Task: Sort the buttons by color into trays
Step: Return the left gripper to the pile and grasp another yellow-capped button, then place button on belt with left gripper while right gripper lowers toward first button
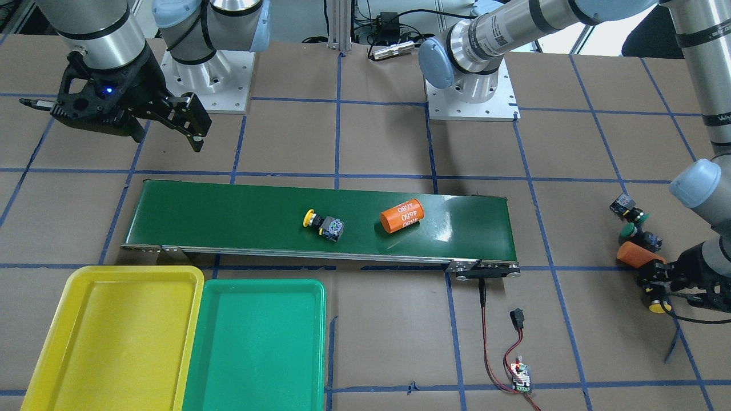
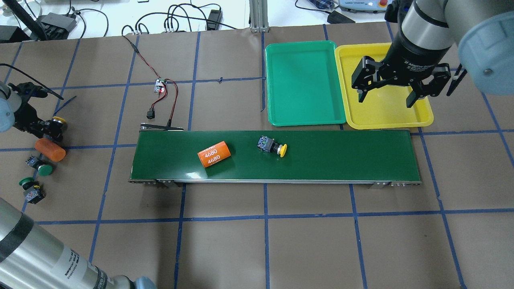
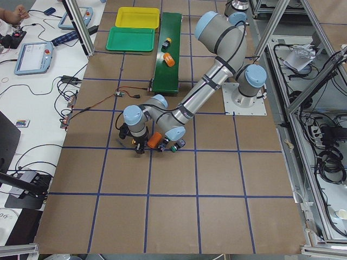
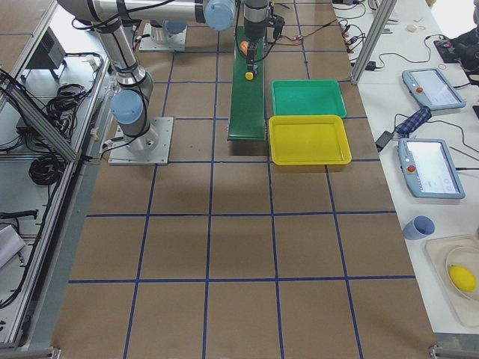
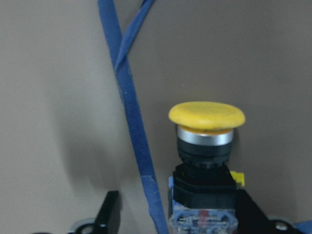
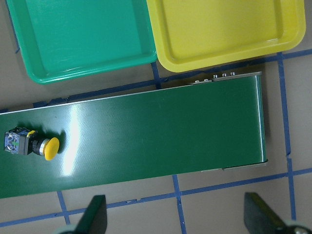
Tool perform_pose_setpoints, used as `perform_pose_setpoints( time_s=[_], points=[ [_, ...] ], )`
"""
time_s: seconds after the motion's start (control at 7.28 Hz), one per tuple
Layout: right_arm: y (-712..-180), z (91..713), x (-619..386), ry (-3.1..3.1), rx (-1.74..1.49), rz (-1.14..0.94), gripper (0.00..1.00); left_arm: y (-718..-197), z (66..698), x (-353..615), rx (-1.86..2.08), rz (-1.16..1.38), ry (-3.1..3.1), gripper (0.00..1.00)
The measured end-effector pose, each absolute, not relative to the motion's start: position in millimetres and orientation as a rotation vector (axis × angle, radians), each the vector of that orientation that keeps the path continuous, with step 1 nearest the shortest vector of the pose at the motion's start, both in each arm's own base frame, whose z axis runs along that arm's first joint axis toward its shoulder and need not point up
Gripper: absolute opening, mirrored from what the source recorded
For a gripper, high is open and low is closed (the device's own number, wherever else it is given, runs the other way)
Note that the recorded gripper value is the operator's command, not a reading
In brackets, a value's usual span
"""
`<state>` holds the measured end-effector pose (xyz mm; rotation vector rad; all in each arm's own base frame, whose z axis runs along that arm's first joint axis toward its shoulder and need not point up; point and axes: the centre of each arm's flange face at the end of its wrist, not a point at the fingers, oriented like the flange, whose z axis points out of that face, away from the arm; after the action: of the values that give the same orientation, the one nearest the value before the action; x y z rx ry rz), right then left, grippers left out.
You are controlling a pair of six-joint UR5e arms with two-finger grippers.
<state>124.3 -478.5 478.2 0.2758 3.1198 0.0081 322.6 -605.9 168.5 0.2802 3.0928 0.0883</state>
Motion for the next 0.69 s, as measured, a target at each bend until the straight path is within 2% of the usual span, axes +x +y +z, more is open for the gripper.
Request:
perform_pose_setpoints(
  time_s=[0.41,0.69],
  points=[
    [-479,486,127,3.111,0.277,-0.022,1.0,-613,193,307,0.298,0.005,3.106,0.0],
    [-481,486,127,3.111,0.277,-0.026,1.0,-629,238,233,0.505,-0.051,3.073,0.0]
  ],
)
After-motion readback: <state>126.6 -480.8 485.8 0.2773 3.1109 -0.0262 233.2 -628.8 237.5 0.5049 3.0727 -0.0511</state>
